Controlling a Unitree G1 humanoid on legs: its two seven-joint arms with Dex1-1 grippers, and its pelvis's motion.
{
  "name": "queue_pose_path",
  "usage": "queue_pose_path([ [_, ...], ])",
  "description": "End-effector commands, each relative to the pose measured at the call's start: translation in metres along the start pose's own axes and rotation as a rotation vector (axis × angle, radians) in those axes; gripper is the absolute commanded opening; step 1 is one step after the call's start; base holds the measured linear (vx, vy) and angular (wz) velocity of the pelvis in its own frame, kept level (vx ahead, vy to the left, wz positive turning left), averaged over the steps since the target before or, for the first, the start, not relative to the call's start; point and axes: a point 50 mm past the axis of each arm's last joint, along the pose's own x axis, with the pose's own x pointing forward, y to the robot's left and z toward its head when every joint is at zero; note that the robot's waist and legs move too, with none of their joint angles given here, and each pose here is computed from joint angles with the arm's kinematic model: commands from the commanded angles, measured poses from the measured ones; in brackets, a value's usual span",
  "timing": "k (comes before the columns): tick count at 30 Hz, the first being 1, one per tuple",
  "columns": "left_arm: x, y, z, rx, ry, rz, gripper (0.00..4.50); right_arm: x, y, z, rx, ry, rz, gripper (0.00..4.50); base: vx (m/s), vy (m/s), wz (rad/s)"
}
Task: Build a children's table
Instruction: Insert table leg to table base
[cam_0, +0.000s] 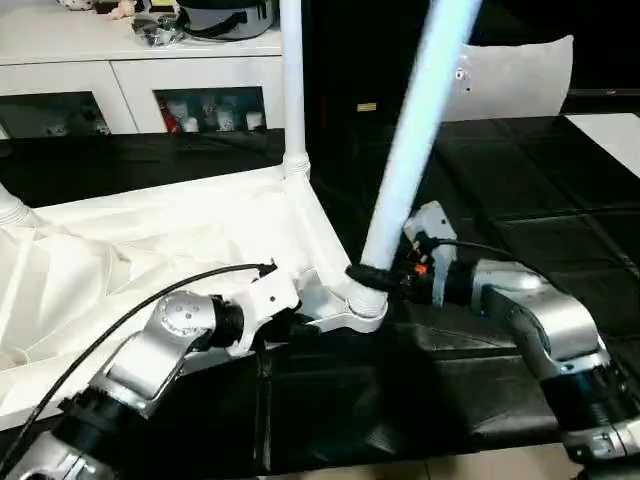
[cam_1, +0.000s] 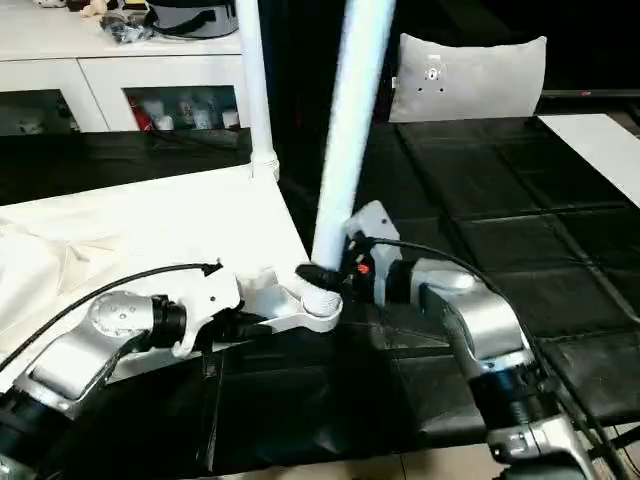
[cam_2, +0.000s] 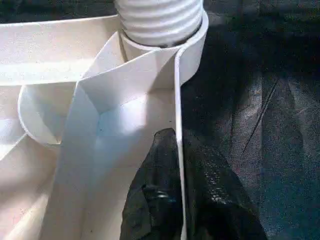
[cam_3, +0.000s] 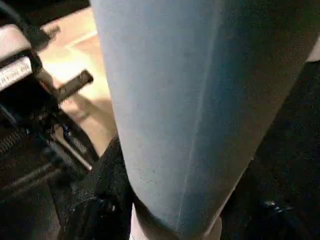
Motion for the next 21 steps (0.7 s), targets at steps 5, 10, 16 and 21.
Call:
queue_pose_path([
  [5,0.002,-0.004,-0.003,0.035,0.024,-0.11,0.0,0.003,-0.004,-0.003,-0.018,0.092,0.031,1.89,0.0,0.0,0.0],
  [10,0.003,-0.007,-0.001,0.07,0.022,-0.194,0.0,0.007,-0.006,-0.005,-0.014,0.113,0.059,1.89,0.0,0.0,0.0],
  [16,0.007,-0.001,0.005,0.117,0.026,-0.219,0.0,0.011,-0.01,-0.011,0.047,0.097,0.072,1.89,0.0,0.0,0.0],
  [21,0.006,0.006,0.003,0.122,0.045,-0.161,0.0,0.006,-0.01,-0.019,0.09,0.072,0.07,1.88,0.0,0.0,0.0],
])
